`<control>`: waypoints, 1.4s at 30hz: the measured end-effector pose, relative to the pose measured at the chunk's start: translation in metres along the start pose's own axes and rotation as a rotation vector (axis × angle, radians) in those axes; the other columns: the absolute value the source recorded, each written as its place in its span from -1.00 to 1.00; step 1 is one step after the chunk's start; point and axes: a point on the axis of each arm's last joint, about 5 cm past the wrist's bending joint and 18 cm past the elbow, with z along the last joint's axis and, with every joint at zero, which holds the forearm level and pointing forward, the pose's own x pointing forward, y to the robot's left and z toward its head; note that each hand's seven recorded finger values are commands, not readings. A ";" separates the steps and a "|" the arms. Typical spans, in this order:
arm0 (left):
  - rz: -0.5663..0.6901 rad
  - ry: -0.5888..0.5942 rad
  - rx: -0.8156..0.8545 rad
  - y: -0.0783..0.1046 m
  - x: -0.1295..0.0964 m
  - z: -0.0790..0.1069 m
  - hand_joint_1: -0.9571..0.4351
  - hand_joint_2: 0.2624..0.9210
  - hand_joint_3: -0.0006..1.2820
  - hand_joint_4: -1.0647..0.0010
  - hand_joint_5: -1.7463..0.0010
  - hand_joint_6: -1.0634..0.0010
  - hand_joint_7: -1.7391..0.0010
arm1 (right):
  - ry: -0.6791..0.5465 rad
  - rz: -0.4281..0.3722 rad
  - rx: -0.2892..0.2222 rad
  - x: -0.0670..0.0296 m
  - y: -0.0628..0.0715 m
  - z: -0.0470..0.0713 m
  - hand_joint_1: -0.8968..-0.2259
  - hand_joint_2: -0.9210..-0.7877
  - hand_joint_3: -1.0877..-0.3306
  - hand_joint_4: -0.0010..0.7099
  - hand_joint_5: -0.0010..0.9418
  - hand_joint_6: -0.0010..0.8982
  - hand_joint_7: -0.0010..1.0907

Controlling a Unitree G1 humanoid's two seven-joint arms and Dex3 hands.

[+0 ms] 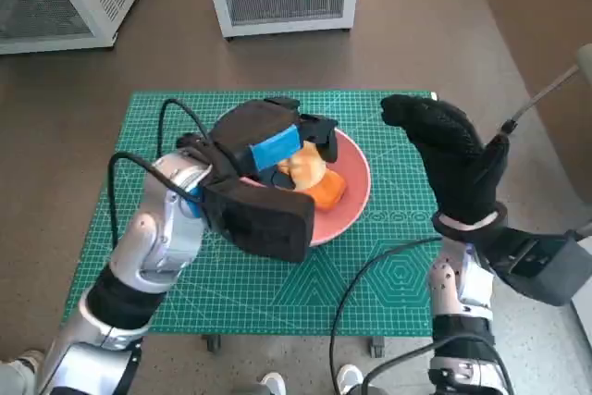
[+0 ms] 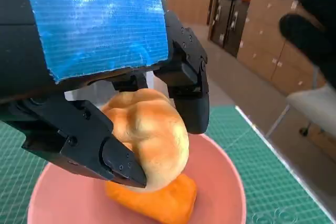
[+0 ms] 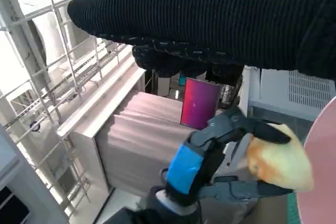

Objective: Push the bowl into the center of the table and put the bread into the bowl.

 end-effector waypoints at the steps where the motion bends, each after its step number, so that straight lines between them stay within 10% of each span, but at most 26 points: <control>1: -0.004 0.004 -0.002 -0.001 0.001 -0.001 0.38 1.00 -0.74 -0.10 -0.49 0.06 -0.45 | 0.000 -0.001 0.000 -0.0002 0.000 0.000 -0.11 -1.00 0.14 -0.39 -1.00 -0.25 -0.97; 3: -0.011 0.012 -0.006 -0.002 0.001 -0.002 0.39 0.94 -0.71 0.04 -0.36 0.15 -0.35 | -0.001 -0.004 -0.002 -0.0002 0.000 0.000 -0.11 -1.00 0.14 -0.39 -1.00 -0.25 -0.97; 7: -0.016 0.027 -0.013 -0.002 0.001 -0.003 0.37 0.83 -0.88 0.13 0.64 0.08 0.56 | -0.004 -0.008 -0.006 0.0000 0.000 0.001 -0.12 -1.00 0.14 -0.38 -1.00 -0.25 -0.97; 11: -0.023 0.041 -0.024 -0.003 -0.001 -0.003 0.27 0.81 -0.96 0.25 0.92 0.10 0.87 | -0.003 -0.010 -0.010 0.0005 0.001 0.001 -0.12 -1.00 0.14 -0.38 -1.00 -0.25 -0.97; 28: 0.085 -0.052 -0.256 -0.001 -0.034 -0.019 0.14 0.73 -1.00 0.91 1.00 0.46 1.00 | -0.007 -0.020 0.000 0.0018 0.004 0.001 -0.14 -1.00 0.13 -0.38 -1.00 -0.26 -0.97; 42: 0.399 -0.330 -0.594 -0.006 -0.056 -0.053 -0.12 0.95 -0.95 0.67 0.93 0.54 0.99 | -0.016 -0.037 -0.005 0.0113 0.003 0.003 -0.12 -1.00 0.14 -0.38 -1.00 -0.26 -0.97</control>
